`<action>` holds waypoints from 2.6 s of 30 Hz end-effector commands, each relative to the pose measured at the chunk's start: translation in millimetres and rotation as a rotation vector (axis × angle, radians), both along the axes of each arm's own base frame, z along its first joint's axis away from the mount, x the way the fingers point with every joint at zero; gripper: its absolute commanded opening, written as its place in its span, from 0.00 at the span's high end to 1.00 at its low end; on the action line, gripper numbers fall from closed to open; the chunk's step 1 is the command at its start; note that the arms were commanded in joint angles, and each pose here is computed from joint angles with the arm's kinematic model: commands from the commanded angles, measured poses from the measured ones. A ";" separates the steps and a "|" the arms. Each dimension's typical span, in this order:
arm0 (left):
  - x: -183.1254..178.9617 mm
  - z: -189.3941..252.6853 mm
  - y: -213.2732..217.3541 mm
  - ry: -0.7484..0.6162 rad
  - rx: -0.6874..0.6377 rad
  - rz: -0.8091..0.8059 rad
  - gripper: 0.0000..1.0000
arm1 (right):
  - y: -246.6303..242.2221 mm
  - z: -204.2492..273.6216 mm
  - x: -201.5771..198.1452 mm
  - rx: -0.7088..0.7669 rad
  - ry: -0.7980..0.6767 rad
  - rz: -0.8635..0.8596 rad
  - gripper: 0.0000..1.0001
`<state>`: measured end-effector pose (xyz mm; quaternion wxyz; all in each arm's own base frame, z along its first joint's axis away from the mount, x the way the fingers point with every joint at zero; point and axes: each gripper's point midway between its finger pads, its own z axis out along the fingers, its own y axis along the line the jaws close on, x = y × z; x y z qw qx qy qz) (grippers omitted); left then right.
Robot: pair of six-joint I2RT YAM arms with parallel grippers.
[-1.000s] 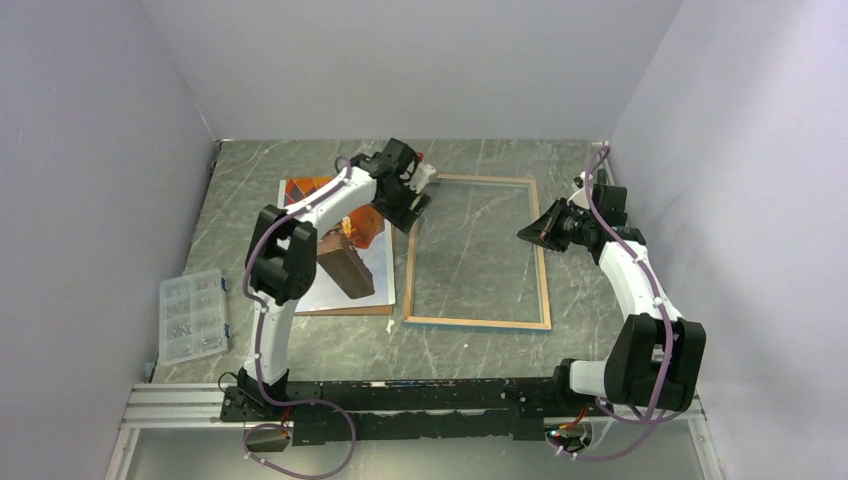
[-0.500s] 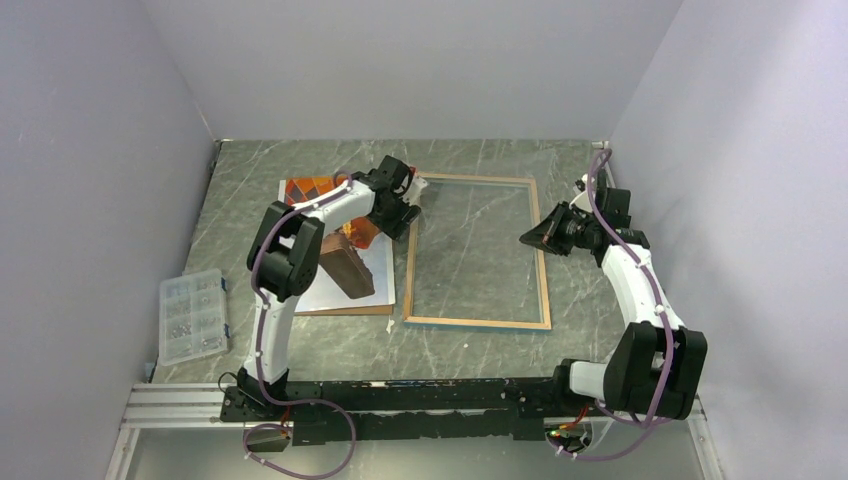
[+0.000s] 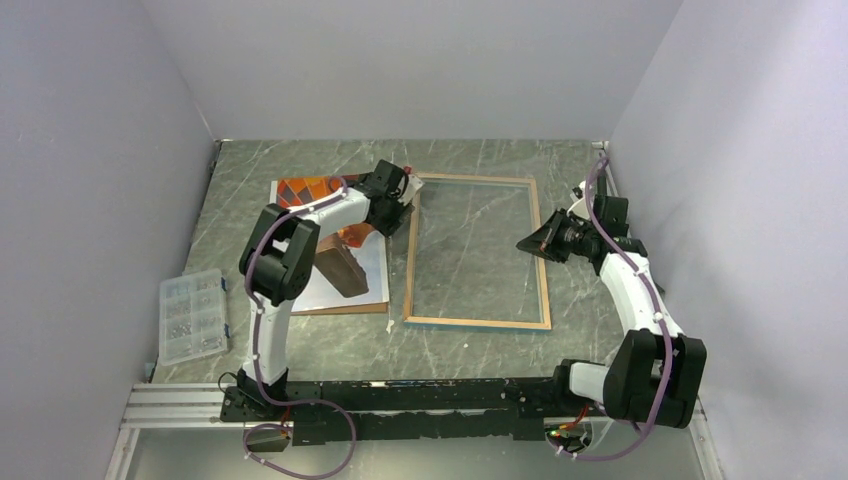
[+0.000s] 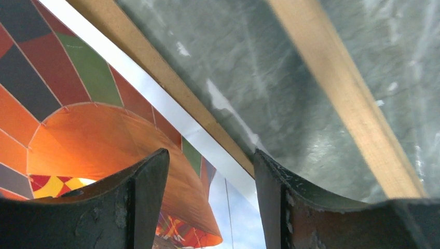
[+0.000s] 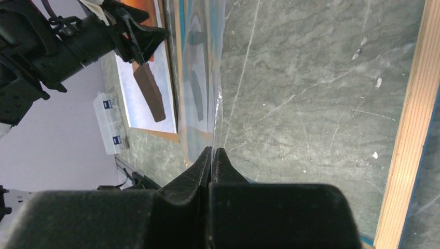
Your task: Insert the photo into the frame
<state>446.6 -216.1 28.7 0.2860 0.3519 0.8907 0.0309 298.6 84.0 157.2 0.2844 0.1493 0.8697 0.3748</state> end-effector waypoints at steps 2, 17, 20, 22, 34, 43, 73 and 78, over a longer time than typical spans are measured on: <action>-13.6 -21.0 66.8 0.071 0.153 0.060 0.34 | 7.2 5.0 2.4 0.018 -0.053 0.028 1.00; -39.7 49.9 -71.7 0.236 -0.350 -0.063 0.22 | -1.5 41.6 -2.7 -0.073 -0.119 0.014 1.00; -33.7 36.1 -76.0 0.249 -0.313 -0.057 0.23 | -1.5 39.8 -5.7 -0.077 -0.113 0.017 1.00; -29.9 26.2 -73.9 0.250 -0.285 -0.038 0.24 | -0.7 35.4 -7.9 -0.074 -0.104 0.023 1.00; -26.0 -7.9 -55.7 0.236 -0.167 0.006 0.45 | 8.3 29.2 -11.3 -0.006 -0.098 0.028 1.00; -25.3 -8.1 -37.9 0.207 -0.120 0.002 0.69 | 25.4 29.1 -19.2 0.017 -0.108 0.047 1.00; -22.9 104.3 91.2 0.178 -0.374 0.284 0.40 | 92.4 172.7 -2.0 0.313 -0.528 0.185 1.00; -29.6 95.6 91.0 0.187 -0.373 0.274 0.43 | 90.4 109.6 9.4 0.289 -0.441 0.154 1.00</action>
